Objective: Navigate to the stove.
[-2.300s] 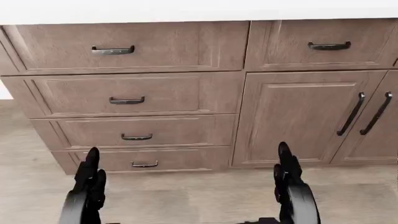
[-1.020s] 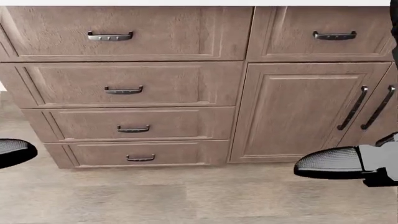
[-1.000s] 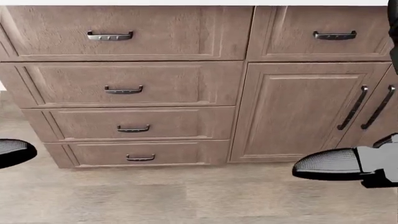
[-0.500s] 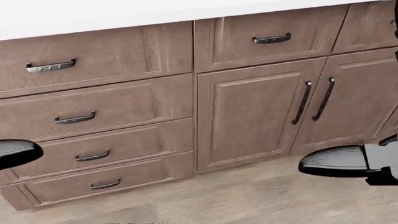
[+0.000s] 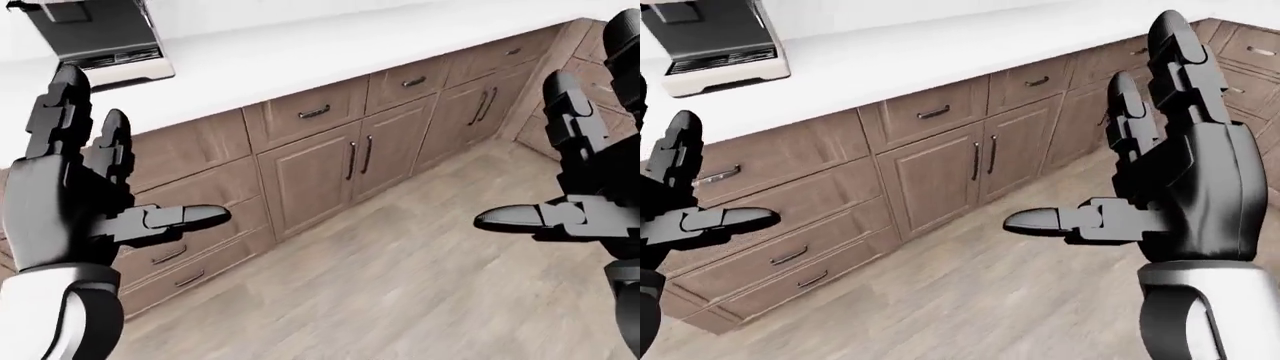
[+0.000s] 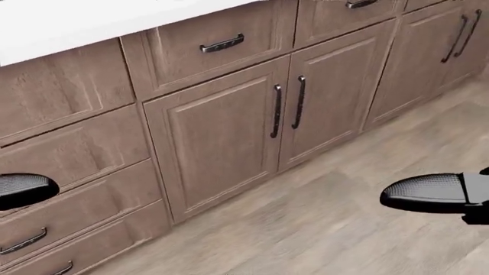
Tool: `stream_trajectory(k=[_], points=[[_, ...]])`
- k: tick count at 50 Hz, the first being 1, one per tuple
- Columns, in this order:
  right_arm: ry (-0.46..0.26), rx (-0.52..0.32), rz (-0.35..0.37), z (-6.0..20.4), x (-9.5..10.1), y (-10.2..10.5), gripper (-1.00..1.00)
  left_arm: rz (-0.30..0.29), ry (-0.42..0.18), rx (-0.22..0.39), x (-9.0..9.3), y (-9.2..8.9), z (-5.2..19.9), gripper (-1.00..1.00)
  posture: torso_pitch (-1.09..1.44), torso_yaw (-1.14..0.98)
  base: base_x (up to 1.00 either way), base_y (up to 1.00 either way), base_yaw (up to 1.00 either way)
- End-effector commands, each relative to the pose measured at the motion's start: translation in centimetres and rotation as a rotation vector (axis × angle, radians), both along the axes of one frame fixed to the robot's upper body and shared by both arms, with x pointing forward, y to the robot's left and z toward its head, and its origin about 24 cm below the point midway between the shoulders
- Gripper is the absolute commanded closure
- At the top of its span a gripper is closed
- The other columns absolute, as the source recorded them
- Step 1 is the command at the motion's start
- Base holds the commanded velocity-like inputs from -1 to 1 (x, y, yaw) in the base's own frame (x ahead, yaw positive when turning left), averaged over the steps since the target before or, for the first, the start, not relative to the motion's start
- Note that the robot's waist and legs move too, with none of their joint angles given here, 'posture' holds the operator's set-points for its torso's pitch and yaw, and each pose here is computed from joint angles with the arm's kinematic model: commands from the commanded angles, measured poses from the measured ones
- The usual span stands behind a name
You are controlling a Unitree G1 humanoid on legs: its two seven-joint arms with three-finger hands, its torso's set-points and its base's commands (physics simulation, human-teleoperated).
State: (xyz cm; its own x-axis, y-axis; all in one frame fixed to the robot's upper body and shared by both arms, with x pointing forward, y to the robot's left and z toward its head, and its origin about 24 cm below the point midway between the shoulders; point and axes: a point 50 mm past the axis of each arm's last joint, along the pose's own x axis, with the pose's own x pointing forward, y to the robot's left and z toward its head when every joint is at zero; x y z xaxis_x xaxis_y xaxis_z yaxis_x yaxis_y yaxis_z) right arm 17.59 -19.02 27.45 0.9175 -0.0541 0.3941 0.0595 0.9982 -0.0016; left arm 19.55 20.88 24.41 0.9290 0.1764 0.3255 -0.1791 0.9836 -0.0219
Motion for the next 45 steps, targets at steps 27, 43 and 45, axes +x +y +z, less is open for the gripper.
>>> stream_trajectory(k=[27, 43, 45], points=[[-0.061, 0.011, -0.010, 0.89, -0.59, -0.38, -1.00, 0.022, -0.057, 0.002, -0.38, 0.24, 0.75, -1.00, 0.00, 0.00, 0.00, 0.00, -0.66], [-0.046, 0.009, -0.004, 0.48, -0.32, -0.14, -1.00, 0.016, -0.054, 0.007, -0.25, 0.09, 0.56, -1.00, 0.00, 0.00, 0.00, 0.00, -0.95], [-0.047, 0.010, -0.006, 0.56, -0.39, -0.19, -1.00, 0.016, -0.053, 0.008, -0.27, 0.11, 0.51, -1.00, 0.00, 0.00, 0.00, 0.00, -0.97]])
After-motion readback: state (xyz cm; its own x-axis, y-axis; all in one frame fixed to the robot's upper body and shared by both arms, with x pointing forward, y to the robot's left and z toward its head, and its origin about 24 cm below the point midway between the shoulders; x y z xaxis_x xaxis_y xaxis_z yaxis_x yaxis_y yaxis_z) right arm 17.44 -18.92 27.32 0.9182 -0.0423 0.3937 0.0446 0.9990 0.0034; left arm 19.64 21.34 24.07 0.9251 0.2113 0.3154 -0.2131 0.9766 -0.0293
